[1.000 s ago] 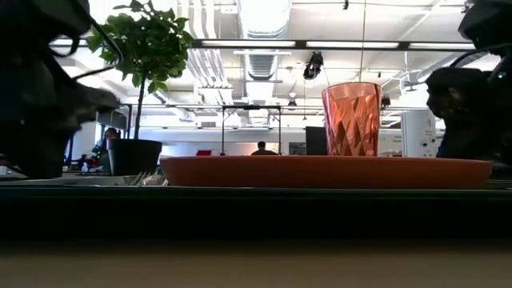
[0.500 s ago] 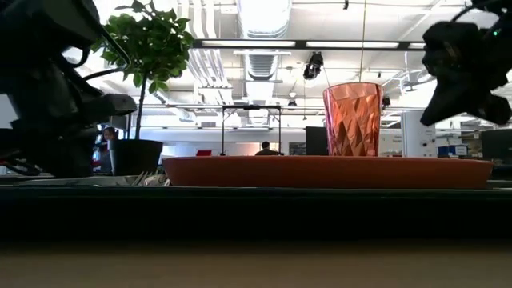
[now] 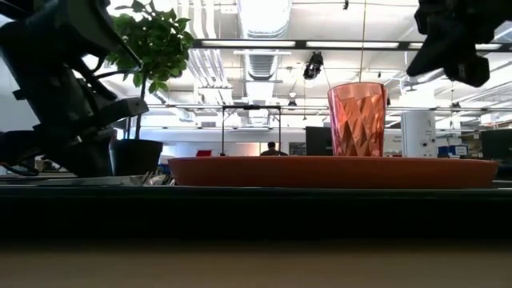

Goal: Pick and place plate/cup/fork/spoon on tray
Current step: Adjust the black tray

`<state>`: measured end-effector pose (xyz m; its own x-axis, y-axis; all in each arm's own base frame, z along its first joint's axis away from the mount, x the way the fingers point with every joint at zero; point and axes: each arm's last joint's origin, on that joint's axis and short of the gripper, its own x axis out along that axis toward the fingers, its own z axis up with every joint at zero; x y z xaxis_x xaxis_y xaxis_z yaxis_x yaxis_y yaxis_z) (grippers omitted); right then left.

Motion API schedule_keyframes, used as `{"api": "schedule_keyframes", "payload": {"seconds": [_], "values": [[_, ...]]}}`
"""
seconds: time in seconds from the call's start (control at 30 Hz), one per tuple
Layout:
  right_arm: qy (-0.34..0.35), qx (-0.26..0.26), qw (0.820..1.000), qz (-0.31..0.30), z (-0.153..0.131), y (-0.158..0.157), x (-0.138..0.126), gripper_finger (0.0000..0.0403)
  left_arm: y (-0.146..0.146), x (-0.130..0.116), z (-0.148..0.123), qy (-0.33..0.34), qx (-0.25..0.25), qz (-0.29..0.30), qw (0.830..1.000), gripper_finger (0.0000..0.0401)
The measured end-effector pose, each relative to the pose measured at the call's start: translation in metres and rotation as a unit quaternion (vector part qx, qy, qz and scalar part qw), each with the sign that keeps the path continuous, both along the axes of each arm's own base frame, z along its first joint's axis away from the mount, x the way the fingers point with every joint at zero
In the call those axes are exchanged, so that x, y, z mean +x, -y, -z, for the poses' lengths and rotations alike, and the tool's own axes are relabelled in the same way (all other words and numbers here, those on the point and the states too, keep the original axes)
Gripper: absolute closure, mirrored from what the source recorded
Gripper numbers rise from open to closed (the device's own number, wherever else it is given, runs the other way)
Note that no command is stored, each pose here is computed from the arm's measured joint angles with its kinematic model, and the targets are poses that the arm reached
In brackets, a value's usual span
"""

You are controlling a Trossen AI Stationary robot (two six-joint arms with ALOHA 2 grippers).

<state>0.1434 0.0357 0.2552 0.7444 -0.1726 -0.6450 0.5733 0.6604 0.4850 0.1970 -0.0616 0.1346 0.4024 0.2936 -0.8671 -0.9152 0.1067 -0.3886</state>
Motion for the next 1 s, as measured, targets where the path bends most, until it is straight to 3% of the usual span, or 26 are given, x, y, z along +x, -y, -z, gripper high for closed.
{"api": "schedule_keyframes", "payload": {"seconds": [0.23, 0.4, 0.63, 1.0], "values": [[-0.008, 0.042, 0.998, -0.047, -0.005, -0.004, 0.002, 0.0394, -0.003, 0.001, 0.0, -0.005, 0.007, 0.004, 1.0, 0.0401], [-0.033, 0.107, 0.988, -0.107, -0.001, -0.017, 0.007, 0.0394, -0.003, -0.001, -0.003, -0.007, -0.002, 0.019, 1.0, 0.0401], [-0.008, 0.162, 0.961, -0.226, -0.01, -0.072, 0.019, 0.0394, -0.002, -0.002, -0.007, -0.001, -0.01, 0.024, 1.0, 0.0401], [-0.056, 0.232, 0.936, -0.259, 0.011, -0.148, 0.028, 0.0394, -0.006, -0.012, -0.017, -0.015, -0.003, 0.044, 0.999, 0.0401]]}}
